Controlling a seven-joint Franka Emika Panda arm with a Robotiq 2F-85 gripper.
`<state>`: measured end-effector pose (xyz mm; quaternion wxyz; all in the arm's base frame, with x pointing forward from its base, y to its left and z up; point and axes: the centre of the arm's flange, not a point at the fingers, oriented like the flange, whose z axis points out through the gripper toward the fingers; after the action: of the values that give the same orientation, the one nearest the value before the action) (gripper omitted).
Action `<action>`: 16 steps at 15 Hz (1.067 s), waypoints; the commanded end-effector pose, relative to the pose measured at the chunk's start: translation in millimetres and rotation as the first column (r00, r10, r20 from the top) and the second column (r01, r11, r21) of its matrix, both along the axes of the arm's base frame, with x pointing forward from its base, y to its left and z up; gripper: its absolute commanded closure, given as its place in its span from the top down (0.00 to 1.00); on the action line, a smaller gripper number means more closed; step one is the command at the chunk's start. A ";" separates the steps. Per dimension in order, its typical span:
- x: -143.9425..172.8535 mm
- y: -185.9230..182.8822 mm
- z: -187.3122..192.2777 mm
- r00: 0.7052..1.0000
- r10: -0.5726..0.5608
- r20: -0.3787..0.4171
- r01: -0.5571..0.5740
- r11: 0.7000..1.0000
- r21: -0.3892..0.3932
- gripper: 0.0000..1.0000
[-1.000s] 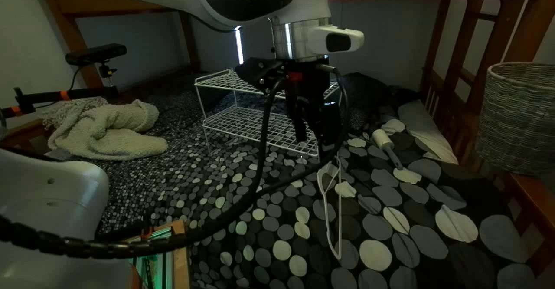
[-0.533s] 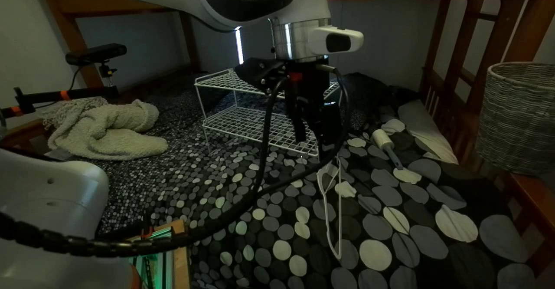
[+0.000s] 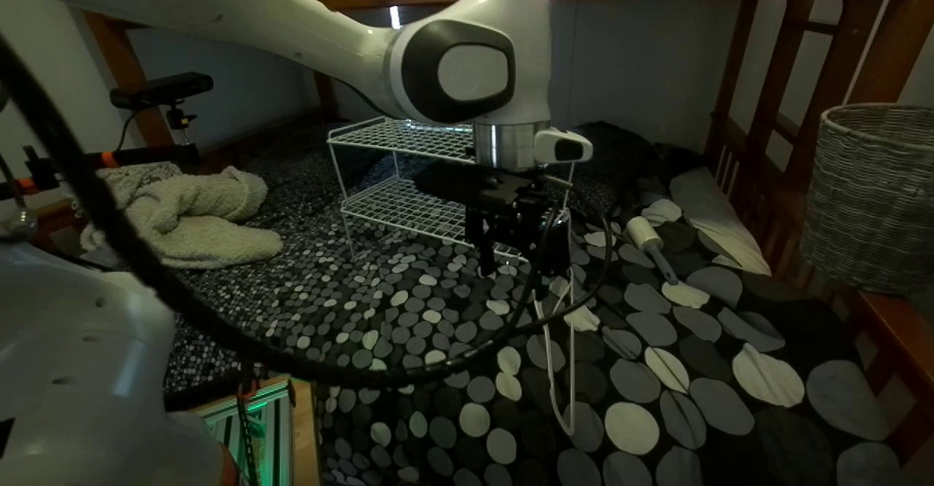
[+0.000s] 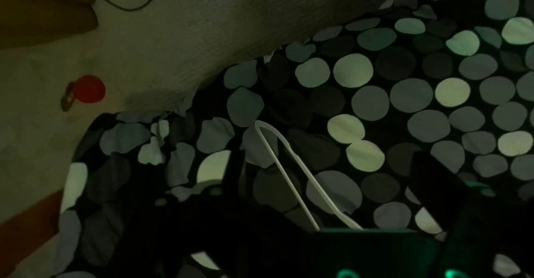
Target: Hang the hanger on the shoe rack
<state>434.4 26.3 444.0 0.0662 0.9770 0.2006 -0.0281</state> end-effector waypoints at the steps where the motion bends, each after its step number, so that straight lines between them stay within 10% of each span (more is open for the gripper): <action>1: 11.6 15.9 -43.9 0.981 0.194 0.027 -0.193 0.981 -0.032 1.00; 7: 10.7 45.9 -114.7 0.913 0.373 0.165 -0.380 0.925 0.010 1.00; 16: 17.3 49.5 -139.0 0.906 0.397 0.147 -0.405 0.914 0.031 1.00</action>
<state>448.4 76.2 326.5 0.0680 0.9224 0.3753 0.0608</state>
